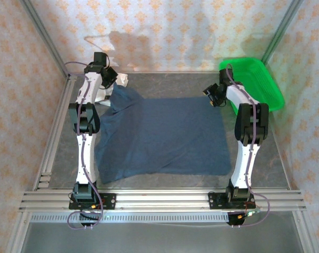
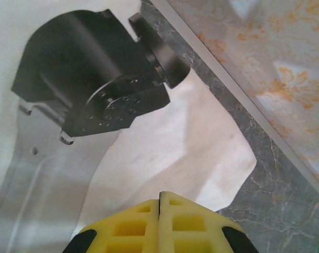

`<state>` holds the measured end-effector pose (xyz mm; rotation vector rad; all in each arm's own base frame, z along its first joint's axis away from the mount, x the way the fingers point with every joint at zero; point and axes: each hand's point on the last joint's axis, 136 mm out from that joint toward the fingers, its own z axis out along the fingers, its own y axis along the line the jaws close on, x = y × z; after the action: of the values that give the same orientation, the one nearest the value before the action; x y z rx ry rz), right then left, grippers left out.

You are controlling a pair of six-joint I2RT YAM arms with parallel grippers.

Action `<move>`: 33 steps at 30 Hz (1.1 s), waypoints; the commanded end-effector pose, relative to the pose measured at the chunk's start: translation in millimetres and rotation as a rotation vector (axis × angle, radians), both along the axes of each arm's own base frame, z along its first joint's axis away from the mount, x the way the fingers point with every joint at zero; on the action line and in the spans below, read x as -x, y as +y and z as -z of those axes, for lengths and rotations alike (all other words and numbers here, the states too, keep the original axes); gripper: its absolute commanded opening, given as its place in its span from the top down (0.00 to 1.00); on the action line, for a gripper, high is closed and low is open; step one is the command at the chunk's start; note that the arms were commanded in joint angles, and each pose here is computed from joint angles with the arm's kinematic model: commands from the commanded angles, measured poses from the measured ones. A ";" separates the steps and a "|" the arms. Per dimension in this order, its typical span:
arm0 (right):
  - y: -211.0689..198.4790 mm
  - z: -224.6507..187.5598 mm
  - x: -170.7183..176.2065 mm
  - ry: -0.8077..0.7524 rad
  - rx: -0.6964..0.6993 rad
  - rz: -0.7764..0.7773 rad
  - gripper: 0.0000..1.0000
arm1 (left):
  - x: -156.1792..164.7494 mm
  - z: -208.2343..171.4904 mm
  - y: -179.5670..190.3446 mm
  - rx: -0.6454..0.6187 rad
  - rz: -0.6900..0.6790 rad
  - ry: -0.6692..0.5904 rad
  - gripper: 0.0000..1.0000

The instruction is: Fold and stack the t-shirts

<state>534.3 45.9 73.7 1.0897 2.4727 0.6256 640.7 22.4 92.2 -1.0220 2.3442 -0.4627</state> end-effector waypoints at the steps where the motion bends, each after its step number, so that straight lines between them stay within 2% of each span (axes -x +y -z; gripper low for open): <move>1: -46.5 11.7 -5.6 0.062 0.125 0.138 0.45 | -1.3 -40.4 -4.7 -0.004 0.043 -0.085 1.00; 7: -63.5 17.0 -9.2 0.129 0.288 0.089 0.48 | 2.0 -64.3 -10.6 -0.001 0.080 -0.129 1.00; 15: -68.8 27.9 -9.7 0.186 0.410 0.015 0.51 | 11.9 -74.9 -8.2 -0.039 0.098 -0.126 1.00; 19: -74.1 30.8 -7.9 0.209 0.473 -0.003 0.52 | 10.7 -77.2 -12.7 -0.020 0.109 -0.136 1.00; 25: -75.4 31.8 -12.5 0.215 0.530 -0.036 0.52 | 8.6 -78.3 -21.5 -0.017 0.136 -0.148 1.00; 33: -71.7 35.8 -26.4 0.187 0.528 -0.047 0.55 | 9.4 -81.0 -26.8 -0.012 0.154 -0.152 1.00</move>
<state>557.8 -19.9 42.4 0.9283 2.5982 -0.0744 631.2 1.1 152.9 -0.8385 2.3188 -0.5494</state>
